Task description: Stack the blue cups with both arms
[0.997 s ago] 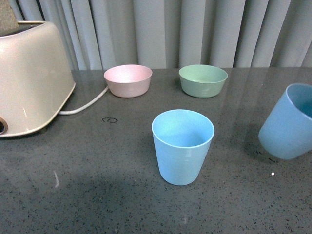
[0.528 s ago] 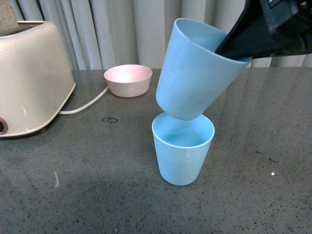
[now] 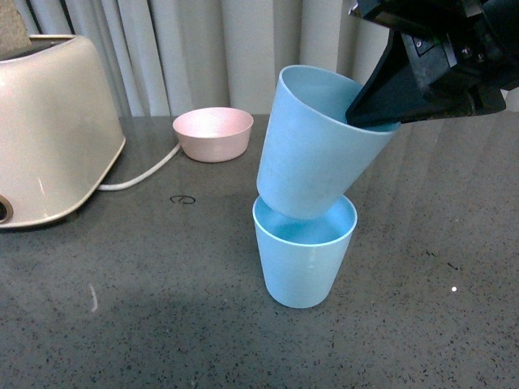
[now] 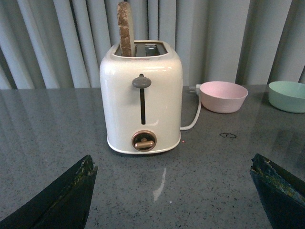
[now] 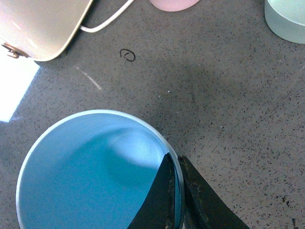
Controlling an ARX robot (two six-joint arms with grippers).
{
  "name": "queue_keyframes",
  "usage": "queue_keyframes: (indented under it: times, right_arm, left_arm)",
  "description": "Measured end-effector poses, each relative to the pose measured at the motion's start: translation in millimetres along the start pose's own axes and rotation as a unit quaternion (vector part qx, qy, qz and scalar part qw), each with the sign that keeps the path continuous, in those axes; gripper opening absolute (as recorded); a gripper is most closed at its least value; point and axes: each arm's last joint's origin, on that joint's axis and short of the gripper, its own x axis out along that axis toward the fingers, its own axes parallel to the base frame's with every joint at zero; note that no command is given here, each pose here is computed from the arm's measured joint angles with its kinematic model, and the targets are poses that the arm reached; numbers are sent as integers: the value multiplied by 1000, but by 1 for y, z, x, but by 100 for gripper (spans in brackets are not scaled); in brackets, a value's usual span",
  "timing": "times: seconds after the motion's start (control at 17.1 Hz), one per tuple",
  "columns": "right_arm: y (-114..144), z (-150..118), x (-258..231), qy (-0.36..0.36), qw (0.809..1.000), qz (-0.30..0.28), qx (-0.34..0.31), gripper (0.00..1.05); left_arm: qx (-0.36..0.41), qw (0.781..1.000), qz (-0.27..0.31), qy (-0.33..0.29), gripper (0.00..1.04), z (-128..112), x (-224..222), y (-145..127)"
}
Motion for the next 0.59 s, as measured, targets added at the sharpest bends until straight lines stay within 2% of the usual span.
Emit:
queue_keyframes:
  times: [0.59]
  right_arm:
    - [-6,-13,32,42,999,-22,-25,4]
  left_arm:
    - [0,1000,0,0,98,0,0,0]
